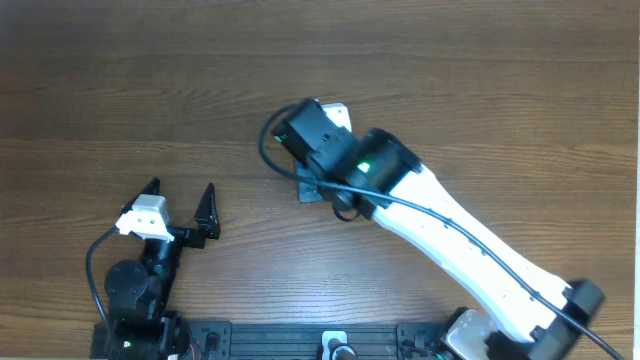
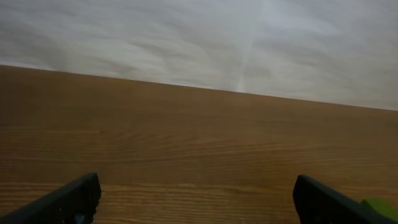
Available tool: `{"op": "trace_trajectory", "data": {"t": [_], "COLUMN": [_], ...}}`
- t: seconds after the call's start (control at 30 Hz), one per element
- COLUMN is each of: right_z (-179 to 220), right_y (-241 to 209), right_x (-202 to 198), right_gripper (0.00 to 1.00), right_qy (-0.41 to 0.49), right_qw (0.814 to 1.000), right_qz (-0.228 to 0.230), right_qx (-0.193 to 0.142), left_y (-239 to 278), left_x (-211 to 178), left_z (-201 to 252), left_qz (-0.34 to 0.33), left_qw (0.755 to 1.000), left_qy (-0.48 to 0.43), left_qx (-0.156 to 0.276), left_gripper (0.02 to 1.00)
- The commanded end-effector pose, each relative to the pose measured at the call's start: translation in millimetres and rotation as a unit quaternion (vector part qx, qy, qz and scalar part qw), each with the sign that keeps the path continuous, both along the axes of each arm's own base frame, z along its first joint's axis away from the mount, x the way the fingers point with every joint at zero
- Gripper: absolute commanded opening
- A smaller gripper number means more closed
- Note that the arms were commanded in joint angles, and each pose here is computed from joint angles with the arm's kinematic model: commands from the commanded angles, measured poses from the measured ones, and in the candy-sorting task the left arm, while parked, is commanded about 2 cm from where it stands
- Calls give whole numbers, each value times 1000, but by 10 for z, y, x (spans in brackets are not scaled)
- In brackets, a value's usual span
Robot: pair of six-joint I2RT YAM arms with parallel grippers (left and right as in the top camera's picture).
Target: Stack Cubes
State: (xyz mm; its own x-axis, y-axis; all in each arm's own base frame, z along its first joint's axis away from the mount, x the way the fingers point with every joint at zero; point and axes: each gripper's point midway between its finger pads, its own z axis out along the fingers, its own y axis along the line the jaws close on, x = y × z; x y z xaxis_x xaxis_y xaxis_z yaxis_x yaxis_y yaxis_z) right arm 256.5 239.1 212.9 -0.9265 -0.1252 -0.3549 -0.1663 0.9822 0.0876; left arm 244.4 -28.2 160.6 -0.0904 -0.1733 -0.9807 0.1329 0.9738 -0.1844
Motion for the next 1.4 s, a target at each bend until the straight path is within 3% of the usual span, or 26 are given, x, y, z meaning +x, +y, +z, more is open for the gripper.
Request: {"op": "trace_trajectory", "data": {"t": [0.03,0.17,0.6,0.93,1.4], "right_z": [-64,-194,-661,-905,-1013], "right_y": [100,100,99,221,158], "right_x": [138,194,353,405,409], "right_gripper": [112,110,108,102,97], "right_qy": [23,52,109,136,150], "right_qw": [998,995,988,987,984], "right_qz": [-47,-64,-79,-59,-66], "right_qx": [-25,-47,-72,-65,-68], "left_y": [-3,-3,-3,-3,-3], "left_x": [-1,-1,-1,-1,-1], "left_z": [-15,-14,-14,-14,-15], "left_qz": [-1,-1,-1,-1,-1], "left_qw": [1000,1000,1000,1000,1000], "left_qy": [-2,-2,-2,-2,-2], "left_qx": [7,7,7,7,7], "left_gripper": [998,1000,1000,1000,998]}}
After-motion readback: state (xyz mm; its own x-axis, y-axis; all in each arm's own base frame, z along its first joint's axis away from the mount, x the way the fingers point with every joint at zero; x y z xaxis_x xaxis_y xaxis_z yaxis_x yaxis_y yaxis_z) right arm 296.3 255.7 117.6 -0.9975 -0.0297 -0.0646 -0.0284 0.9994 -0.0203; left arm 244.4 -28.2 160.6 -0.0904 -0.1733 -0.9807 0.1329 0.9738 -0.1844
